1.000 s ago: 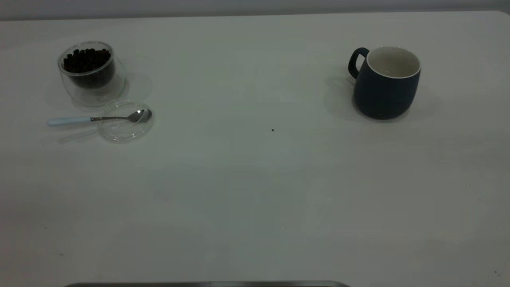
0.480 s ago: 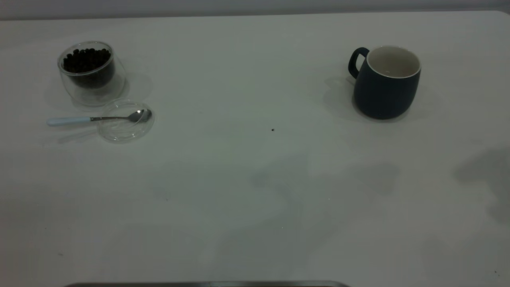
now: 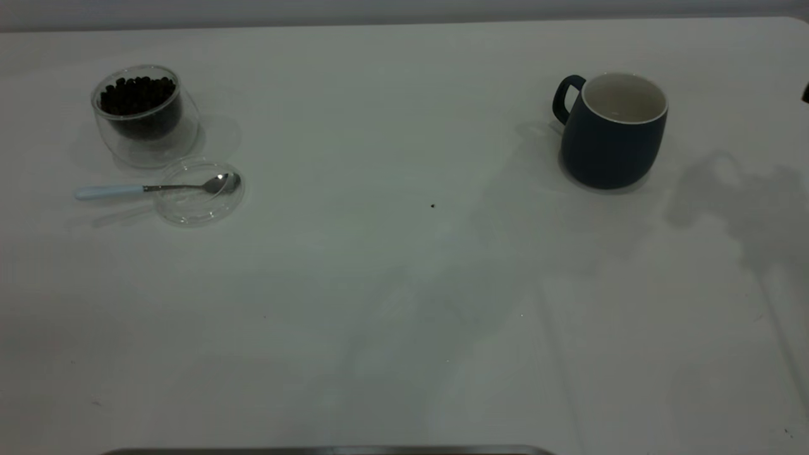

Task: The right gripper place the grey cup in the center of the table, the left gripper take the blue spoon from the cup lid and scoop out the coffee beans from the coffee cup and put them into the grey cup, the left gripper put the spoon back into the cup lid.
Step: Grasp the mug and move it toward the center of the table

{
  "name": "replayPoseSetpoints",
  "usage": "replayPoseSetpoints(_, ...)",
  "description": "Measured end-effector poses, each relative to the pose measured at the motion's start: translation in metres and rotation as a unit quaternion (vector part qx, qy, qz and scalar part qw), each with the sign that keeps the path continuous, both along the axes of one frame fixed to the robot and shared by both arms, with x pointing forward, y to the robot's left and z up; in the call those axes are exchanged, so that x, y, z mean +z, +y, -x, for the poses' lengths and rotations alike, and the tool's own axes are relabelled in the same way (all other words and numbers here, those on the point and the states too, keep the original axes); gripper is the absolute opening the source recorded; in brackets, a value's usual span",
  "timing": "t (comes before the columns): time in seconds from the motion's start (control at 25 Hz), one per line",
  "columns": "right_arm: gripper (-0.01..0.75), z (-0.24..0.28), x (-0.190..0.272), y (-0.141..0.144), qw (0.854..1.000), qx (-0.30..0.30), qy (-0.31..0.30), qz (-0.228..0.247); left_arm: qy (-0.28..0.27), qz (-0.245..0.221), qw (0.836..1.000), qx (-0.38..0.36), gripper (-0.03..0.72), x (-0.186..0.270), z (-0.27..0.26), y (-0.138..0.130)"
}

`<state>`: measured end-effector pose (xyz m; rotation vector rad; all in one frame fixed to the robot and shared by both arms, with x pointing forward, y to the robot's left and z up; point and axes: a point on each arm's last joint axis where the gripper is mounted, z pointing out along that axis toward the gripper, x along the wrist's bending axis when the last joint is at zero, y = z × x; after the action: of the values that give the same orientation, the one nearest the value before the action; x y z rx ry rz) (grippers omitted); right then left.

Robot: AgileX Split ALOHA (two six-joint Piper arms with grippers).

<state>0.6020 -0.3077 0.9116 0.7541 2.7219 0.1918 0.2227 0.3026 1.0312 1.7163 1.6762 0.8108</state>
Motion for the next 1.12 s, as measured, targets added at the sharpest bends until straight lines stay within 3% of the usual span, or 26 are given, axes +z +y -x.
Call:
replayPoseSetpoints(0.16,0.459,-0.019,-0.02,-0.001,0.997,0.076,-0.002,0.029,0.0,0.0,1.0,0.0,0.59,0.0,0.0,0.0)
replayPoseSetpoints(0.44,0.459,-0.053,-0.058,0.001,0.991,0.129,0.003,0.045,0.0,0.0,1.0,0.0,0.59,0.0,0.0,0.0)
replayPoseSetpoints(0.64,0.459,-0.077,-0.078,0.022,0.981,0.186,-0.006,0.058,0.0,0.001,1.0,0.001,0.59,0.0,0.0,0.0)
replayPoseSetpoints(1.12,0.459,-0.093,-0.095,0.069,0.964,0.257,-0.017,0.068,0.0,0.001,1.0,0.001,0.59,0.0,0.0,0.0)
